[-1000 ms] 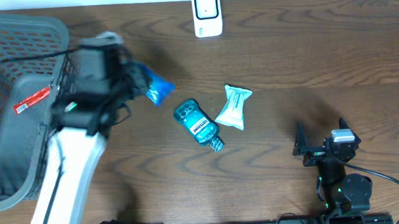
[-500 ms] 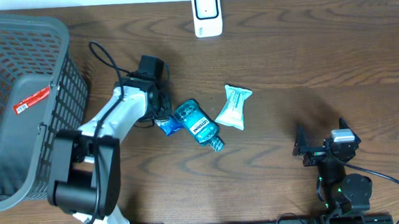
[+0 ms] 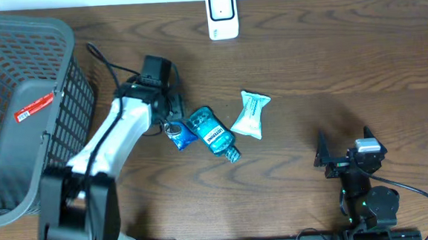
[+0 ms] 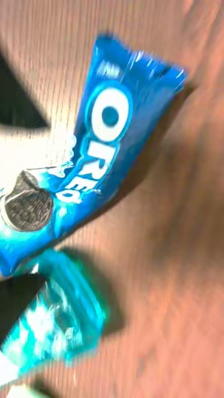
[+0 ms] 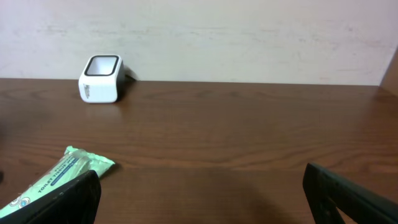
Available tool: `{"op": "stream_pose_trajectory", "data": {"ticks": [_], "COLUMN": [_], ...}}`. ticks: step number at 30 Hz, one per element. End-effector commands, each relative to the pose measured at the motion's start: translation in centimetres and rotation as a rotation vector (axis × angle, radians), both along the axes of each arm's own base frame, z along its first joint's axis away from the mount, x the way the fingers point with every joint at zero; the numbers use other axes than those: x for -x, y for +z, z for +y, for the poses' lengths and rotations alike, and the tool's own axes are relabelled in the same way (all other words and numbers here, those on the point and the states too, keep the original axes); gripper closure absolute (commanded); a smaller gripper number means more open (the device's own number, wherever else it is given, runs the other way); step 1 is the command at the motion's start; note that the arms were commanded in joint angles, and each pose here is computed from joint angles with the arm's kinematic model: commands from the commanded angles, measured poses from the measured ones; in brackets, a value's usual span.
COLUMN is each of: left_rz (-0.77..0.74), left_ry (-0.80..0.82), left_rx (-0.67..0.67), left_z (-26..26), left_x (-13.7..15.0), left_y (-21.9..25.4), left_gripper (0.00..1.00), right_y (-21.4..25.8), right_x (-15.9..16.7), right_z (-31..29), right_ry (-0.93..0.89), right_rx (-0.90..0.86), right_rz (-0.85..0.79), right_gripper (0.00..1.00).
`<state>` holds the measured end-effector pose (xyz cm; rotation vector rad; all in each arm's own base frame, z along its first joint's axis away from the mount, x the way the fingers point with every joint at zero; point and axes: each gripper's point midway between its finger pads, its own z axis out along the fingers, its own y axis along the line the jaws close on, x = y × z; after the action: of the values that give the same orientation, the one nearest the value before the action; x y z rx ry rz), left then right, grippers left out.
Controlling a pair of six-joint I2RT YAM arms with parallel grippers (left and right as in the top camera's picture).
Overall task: Scan the item barcode
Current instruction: 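Carry the Oreo pack out and set it left of the bottle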
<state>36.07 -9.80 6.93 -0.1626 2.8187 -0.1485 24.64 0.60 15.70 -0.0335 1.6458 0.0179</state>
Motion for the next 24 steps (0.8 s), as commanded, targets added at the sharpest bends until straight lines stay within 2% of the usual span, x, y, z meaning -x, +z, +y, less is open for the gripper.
{"op": "stream_pose_trajectory", "data": {"ticks": [1,7,12,19,24], "left_rz": [-0.068,-0.081,-0.031,0.166,0.173], "left_ry": [0.009,0.026,0.043,0.137,0.139], "left_rx": [-0.035,-0.071,-0.088,-0.118,-0.118], "left_z": [0.6,1.2,1.8,3.0,2.6], "left_x": [-0.8,-1.7,-2.1,0.8,1.1], "left_y": [1.7,0.8,-2.0,-6.8,-6.9], "left_gripper": [0.91,0.92,0.92,0.92,0.93], "right_y": [-0.1,-0.1,-0.1,-0.1,-0.1], "right_x": [0.0,0.0,0.0,0.0,0.0], "right_z": [0.0,0.0,0.0,0.0,0.0], "right_ry": [-0.002,-0.002,-0.002,-0.002,-0.002], "right_rx": [-0.009,-0.009,-0.009,-0.009,-0.009], "right_rz": [0.001,0.001,0.001,0.001,0.001], "right_gripper": [0.01,0.01,0.01,0.01,0.01]}}
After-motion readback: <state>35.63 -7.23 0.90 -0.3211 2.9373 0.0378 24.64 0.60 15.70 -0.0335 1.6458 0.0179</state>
